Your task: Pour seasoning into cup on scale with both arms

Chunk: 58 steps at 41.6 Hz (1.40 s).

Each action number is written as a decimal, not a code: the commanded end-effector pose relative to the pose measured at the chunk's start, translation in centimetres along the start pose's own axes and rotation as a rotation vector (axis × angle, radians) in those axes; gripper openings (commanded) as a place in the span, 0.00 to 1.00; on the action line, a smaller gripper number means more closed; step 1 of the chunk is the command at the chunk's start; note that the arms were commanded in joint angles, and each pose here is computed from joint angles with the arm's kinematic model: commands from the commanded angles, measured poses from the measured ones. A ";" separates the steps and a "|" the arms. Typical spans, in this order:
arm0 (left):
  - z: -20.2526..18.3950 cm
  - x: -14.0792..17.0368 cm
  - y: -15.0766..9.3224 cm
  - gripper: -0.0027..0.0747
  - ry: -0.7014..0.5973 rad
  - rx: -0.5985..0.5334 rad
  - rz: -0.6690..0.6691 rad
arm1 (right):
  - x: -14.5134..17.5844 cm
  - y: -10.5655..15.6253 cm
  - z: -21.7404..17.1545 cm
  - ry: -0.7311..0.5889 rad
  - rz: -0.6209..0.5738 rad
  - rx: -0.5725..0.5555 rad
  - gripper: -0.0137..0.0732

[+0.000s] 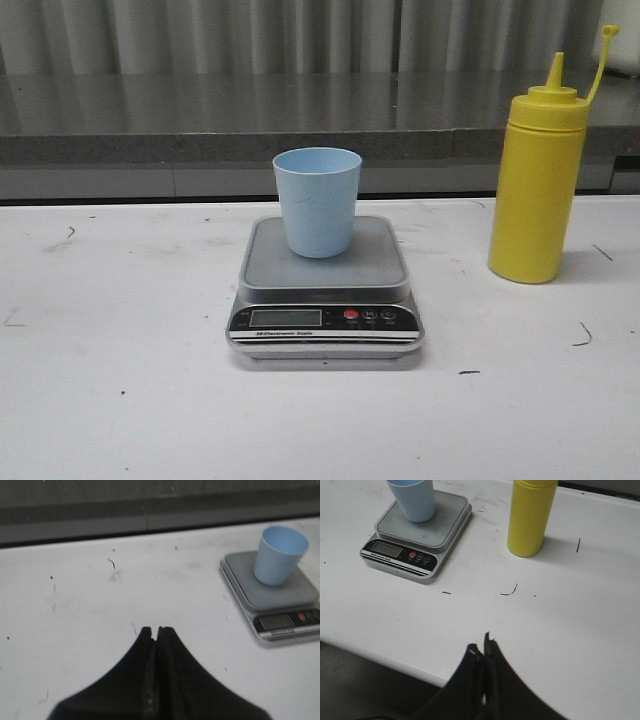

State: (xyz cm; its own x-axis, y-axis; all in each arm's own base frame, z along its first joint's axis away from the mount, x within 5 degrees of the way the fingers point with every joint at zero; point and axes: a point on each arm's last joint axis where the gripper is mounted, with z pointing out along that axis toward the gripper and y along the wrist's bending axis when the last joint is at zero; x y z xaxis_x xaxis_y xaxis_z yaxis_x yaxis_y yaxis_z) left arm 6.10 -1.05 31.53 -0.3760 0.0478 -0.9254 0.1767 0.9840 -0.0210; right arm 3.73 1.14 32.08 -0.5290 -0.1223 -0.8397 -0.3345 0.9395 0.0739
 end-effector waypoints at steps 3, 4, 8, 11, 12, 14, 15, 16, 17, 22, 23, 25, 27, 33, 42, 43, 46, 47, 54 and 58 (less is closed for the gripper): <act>0.7 1.0 0.2 0.01 -0.298 -0.019 -0.048 | -1.3 0.1 -0.6 -0.088 -0.013 -0.012 0.08; 1.0 1.7 0.2 0.01 -0.320 -0.027 -0.058 | -1.3 0.1 -0.6 -0.088 -0.013 -0.012 0.08; 1.8 3.8 0.5 0.01 -0.375 -0.062 -0.072 | -1.3 0.1 -0.6 -0.088 -0.013 -0.012 0.08; 2.3 5.5 0.8 0.01 -0.409 -0.093 -0.078 | -1.3 0.1 -0.6 -0.088 -0.013 -0.012 0.08; 2.4 6.0 0.8 0.01 -0.421 -0.101 -0.079 | -1.3 0.1 -0.6 -0.088 -0.013 -0.012 0.08; 2.6 6.7 0.9 0.01 -0.440 -0.122 -0.082 | -1.3 0.1 -0.6 -0.088 -0.013 -0.012 0.08; 2.7 7.1 1.0 0.01 -0.449 -0.131 -0.083 | -1.3 0.1 -0.6 -0.088 -0.013 -0.012 0.08; 2.8 7.5 1.1 0.01 -0.458 -0.144 -0.086 | -1.3 0.1 -0.6 -0.088 -0.013 -0.012 0.08; 2.8 7.9 1.1 0.01 -0.469 -0.149 -0.094 | -1.3 0.1 -0.6 -0.088 -0.013 -0.012 0.08; 3.1 9.2 1.3 0.01 -0.516 -0.185 -0.107 | -1.3 0.1 -0.6 -0.088 -0.013 -0.012 0.08; 3.2 9.6 1.4 0.01 -0.523 -0.191 -0.107 | -1.3 0.1 -0.6 -0.088 -0.013 -0.012 0.08; 3.2 10.0 1.4 0.01 -0.546 -0.194 -0.104 | -1.3 0.1 -0.6 -0.088 -0.013 -0.012 0.08; 3.3 10.2 1.4 0.01 -0.510 -0.194 -0.109 | -1.3 0.1 -0.6 -0.088 -0.013 -0.012 0.08; 3.4 10.4 1.3 0.01 -0.498 -0.188 -0.109 | -1.3 0.1 -0.6 -0.084 -0.013 -0.012 0.08; 3.4 10.3 1.2 0.01 -0.497 -0.165 -0.106 | -1.3 0.1 -0.6 -0.083 -0.013 -0.012 0.08; 3.4 10.3 1.2 0.01 -0.497 -0.165 -0.106 | -1.3 0.1 -0.6 -0.083 -0.013 -0.012 0.08; 3.4 10.3 1.2 0.01 -0.496 -0.157 -0.105 | -1.3 0.1 -0.6 -0.083 -0.013 -0.012 0.08; 3.5 10.3 1.1 0.01 -0.496 -0.152 -0.104 | -1.3 0.1 -0.6 -0.083 -0.013 -0.012 0.08; 3.5 10.3 1.1 0.01 -0.496 -0.143 -0.103 | -1.3 0.1 -0.6 -0.083 -0.013 -0.012 0.08; 3.5 10.3 1.1 0.01 -0.496 -0.143 -0.103 | -1.3 0.1 -0.6 -0.083 -0.013 -0.012 0.08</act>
State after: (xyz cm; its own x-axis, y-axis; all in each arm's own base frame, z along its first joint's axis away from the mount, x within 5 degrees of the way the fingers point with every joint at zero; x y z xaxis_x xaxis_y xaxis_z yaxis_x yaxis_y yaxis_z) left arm 5.62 -0.02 20.72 0.0343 -0.0877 -0.9956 0.0072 0.9961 -0.0875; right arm 3.71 1.14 32.08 -0.5303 -0.1224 -0.8389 -0.3345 0.9395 0.0744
